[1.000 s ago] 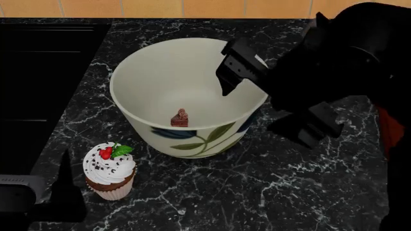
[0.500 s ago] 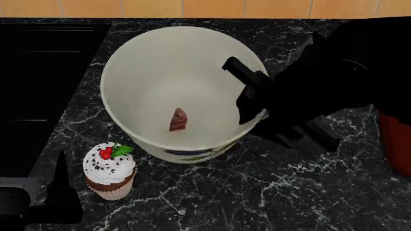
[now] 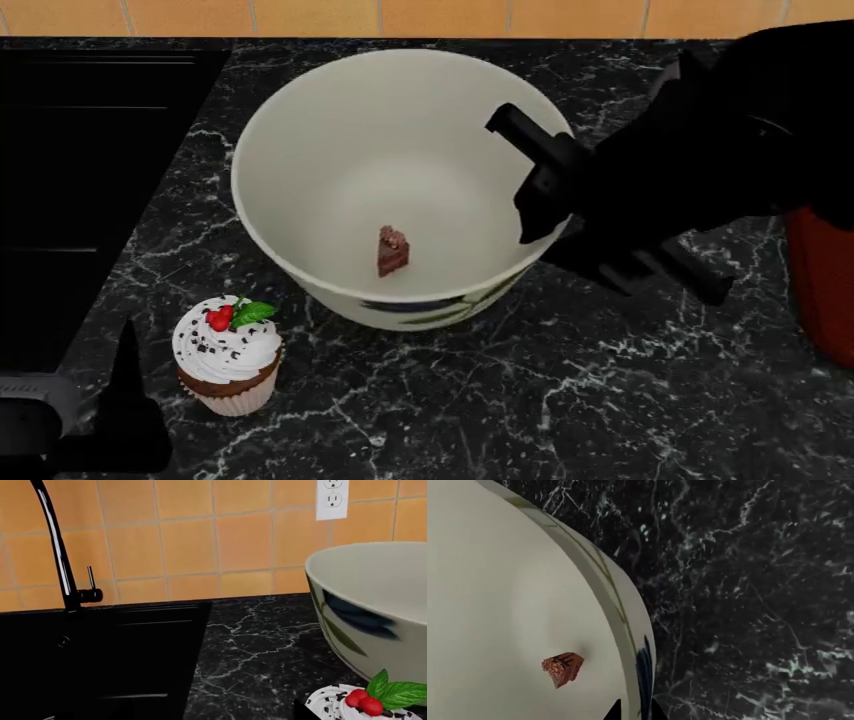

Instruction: Pick up the bowl with cake and place it on the tray. Pick up the cupcake and place it on the tray.

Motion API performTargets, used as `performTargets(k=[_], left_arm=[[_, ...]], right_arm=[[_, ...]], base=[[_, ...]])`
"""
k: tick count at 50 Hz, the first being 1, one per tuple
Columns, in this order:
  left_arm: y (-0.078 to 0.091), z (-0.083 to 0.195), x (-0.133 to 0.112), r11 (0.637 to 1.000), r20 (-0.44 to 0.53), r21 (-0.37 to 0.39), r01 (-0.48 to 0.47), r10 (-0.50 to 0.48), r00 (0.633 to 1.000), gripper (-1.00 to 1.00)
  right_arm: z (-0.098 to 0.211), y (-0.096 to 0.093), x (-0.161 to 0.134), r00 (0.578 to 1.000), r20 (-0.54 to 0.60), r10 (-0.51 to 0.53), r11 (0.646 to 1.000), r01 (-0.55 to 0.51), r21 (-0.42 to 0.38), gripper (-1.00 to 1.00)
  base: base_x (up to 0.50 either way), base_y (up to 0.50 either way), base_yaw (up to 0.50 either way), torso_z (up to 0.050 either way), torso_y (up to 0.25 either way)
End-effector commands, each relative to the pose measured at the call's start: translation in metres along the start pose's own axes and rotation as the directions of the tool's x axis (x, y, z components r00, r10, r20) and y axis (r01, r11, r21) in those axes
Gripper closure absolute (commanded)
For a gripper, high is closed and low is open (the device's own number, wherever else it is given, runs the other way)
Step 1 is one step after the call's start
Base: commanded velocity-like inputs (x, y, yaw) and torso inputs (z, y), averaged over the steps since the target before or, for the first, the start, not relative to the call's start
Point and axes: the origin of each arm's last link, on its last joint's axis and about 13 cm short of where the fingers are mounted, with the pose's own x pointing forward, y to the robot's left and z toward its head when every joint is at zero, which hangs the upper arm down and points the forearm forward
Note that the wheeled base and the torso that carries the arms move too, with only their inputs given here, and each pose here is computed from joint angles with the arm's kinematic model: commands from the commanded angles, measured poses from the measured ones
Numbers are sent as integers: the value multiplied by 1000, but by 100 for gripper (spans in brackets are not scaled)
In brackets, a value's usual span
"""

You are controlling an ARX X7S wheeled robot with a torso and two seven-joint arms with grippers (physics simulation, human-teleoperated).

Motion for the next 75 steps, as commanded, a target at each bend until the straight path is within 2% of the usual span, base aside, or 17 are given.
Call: performTargets(k=[1, 6, 14, 19, 21, 22, 24, 30, 39, 41, 42, 44, 47, 50, 53, 66, 75], left_arm=[[3, 5, -10, 998, 27, -38, 58, -57, 998, -100], [4, 18, -32, 996, 79, -57, 74, -69, 994, -100], [1, 24, -57, 981, 113, -81, 179, -169, 979, -100], [-3, 27, -75, 953, 137, -94, 290, -276, 951, -100], [-5, 28, -79, 952, 146, -89, 293, -278, 949, -100], [-6, 29, -82, 936, 141, -100, 337, -322, 936, -100], [-8, 30, -82, 937, 140, -97, 336, -321, 937, -100], [-13, 32, -74, 905, 108, -120, 408, -396, 912, -100], [-17, 36, -32, 883, 8, -206, 422, -430, 903, -100], [-18, 37, -24, 888, -2, -214, 407, -418, 909, -100], [-20, 37, -19, 912, 5, -202, 356, -363, 932, -100], [-22, 36, -16, 902, -11, -208, 379, -390, 921, -100], [-23, 34, -7, 932, -17, -197, 305, -314, 949, -100], [-24, 31, -1, 934, -43, -211, 287, -302, 952, -100], [-24, 30, 2, 952, -42, -206, 226, -240, 970, -100], [-27, 20, 7, 917, -109, -240, 320, -353, 929, -100], [-26, 15, 14, 910, -133, -259, 323, -365, 921, -100]], right_arm=[[7, 15, -24, 988, 52, 147, 988, -149, 37, 100], [6, 16, -21, 989, 43, 144, 988, -146, 43, 100], [7, 20, -28, 993, 15, 118, 990, -119, 77, 100], [8, 22, -30, 996, 8, 92, 991, -92, 97, 100], [7, 22, -30, 995, 3, 99, 990, -99, 97, 100], [7, 23, -30, 994, 1, 107, 989, -107, 98, 100], [7, 25, -31, 993, -7, 119, 988, -118, 97, 100], [5, 33, -37, 993, -46, 107, 990, -103, 97, 100], [5, 37, -43, 995, -41, 89, 992, -85, 88, 100], [6, 38, -44, 996, -38, 80, 993, -77, 90, 100], [6, 39, -46, 997, -36, 74, 993, -71, 92, 100], [6, 39, -47, 997, -35, 70, 993, -66, 95, 100], [7, 39, -49, 997, -31, 68, 993, -64, 104, 100], [8, 41, -50, 997, -28, 65, 992, -62, 113, 100], [8, 41, -51, 997, -27, 65, 991, -62, 116, 100], [8, 41, -49, 997, -31, 70, 990, -66, 127, 100], [7, 41, -46, 997, -42, 63, 990, -57, 127, 100]], base=[[0, 0, 0, 0, 0], [0, 0, 0, 0, 0], [0, 0, 0, 0, 0], [0, 0, 0, 0, 0], [0, 0, 0, 0, 0], [0, 0, 0, 0, 0], [0, 0, 0, 0, 0], [0, 0, 0, 0, 0], [0, 0, 0, 0, 0], [0, 0, 0, 0, 0], [0, 0, 0, 0, 10], [0, 0, 0, 0, 0], [0, 0, 0, 0, 0], [0, 0, 0, 0, 0], [0, 0, 0, 0, 0], [0, 0, 0, 0, 0], [0, 0, 0, 0, 1]])
